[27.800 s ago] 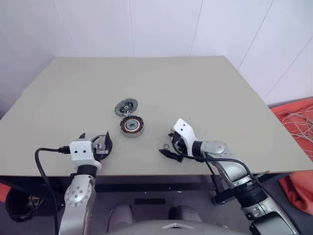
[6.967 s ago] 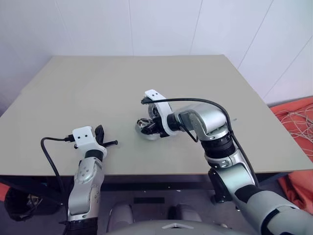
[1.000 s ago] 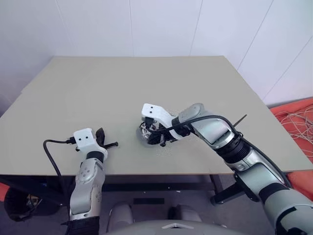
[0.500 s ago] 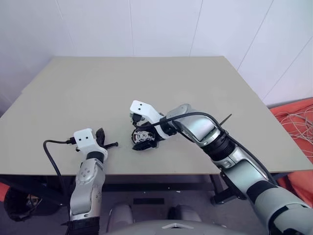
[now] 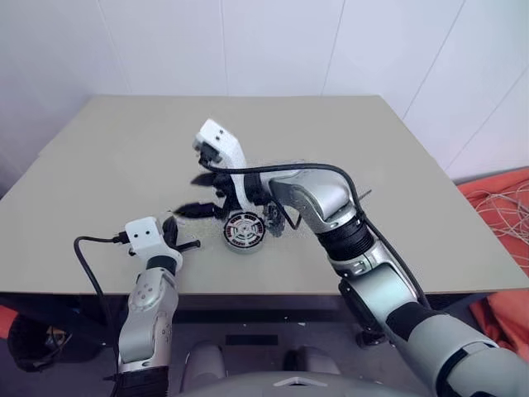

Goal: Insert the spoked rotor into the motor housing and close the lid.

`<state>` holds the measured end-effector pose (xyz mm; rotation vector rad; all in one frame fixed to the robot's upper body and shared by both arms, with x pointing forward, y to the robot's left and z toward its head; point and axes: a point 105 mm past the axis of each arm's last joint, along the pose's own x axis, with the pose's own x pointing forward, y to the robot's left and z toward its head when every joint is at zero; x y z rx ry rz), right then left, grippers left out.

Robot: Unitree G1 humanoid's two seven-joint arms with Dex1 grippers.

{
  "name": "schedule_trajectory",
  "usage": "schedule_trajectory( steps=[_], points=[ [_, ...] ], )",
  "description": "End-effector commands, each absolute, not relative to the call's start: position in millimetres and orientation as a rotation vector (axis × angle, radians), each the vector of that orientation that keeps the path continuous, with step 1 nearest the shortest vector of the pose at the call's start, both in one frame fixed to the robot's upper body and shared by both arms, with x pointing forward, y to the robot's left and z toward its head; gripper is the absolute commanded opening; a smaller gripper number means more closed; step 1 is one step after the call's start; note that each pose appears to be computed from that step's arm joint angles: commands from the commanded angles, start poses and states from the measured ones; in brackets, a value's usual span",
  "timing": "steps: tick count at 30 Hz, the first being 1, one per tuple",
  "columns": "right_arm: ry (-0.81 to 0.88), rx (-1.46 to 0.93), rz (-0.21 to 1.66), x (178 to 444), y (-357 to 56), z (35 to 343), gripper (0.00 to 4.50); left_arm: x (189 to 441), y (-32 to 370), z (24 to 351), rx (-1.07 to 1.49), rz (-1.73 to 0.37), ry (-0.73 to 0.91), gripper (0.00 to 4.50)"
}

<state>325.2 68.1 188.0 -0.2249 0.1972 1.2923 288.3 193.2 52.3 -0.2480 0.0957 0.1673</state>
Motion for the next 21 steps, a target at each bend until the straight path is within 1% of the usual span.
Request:
schedule_trajectory(
  steps=[1,3,5,6,7,10,11,13,15,17,21],
  points=[
    [-0.054,-0.406,1.061,362.3,44.1,210.0,3.46,289.9,193.2,63.8,-0.244,0.157,0.050,0.00],
    [-0.110,-0.512,0.945,380.1,27.4,207.4,2.78,289.8,193.5,64.0,-0.244,0.159,0.050,0.00],
    [-0.107,-0.575,0.853,395.8,9.7,201.0,2.11,289.5,194.3,64.0,-0.243,0.161,0.049,0.00],
    [-0.101,-0.627,0.813,403.4,-2.6,196.3,1.68,289.3,194.9,64.1,-0.242,0.163,0.049,0.00],
    [-0.090,-0.676,0.777,410.3,-16.1,191.9,1.40,289.2,195.3,64.2,-0.242,0.164,0.049,0.00],
    [-0.043,-0.803,0.744,420.6,-46.1,179.3,0.30,289.2,196.5,64.3,-0.240,0.164,0.048,0.00],
    [-0.025,-0.838,0.746,421.7,-54.8,175.1,0.05,289.3,196.4,64.4,-0.239,0.163,0.048,0.00],
    [-0.004,-0.888,0.756,422.1,-65.5,169.5,0.05,289.4,196.7,64.4,-0.238,0.162,0.048,0.00],
    [0.043,-0.967,0.805,417.6,-77.9,157.4,0.05,289.7,196.6,64.5,-0.238,0.160,0.049,0.00],
    [0.097,-1.030,0.916,404.0,-85.5,143.0,0.05,289.9,197.1,64.7,-0.236,0.159,0.048,0.00],
    [0.213,-1.011,1.155,370.1,-91.9,124.7,0.05,290.5,197.0,65.1,-0.233,0.155,0.048,0.00]
  ],
)
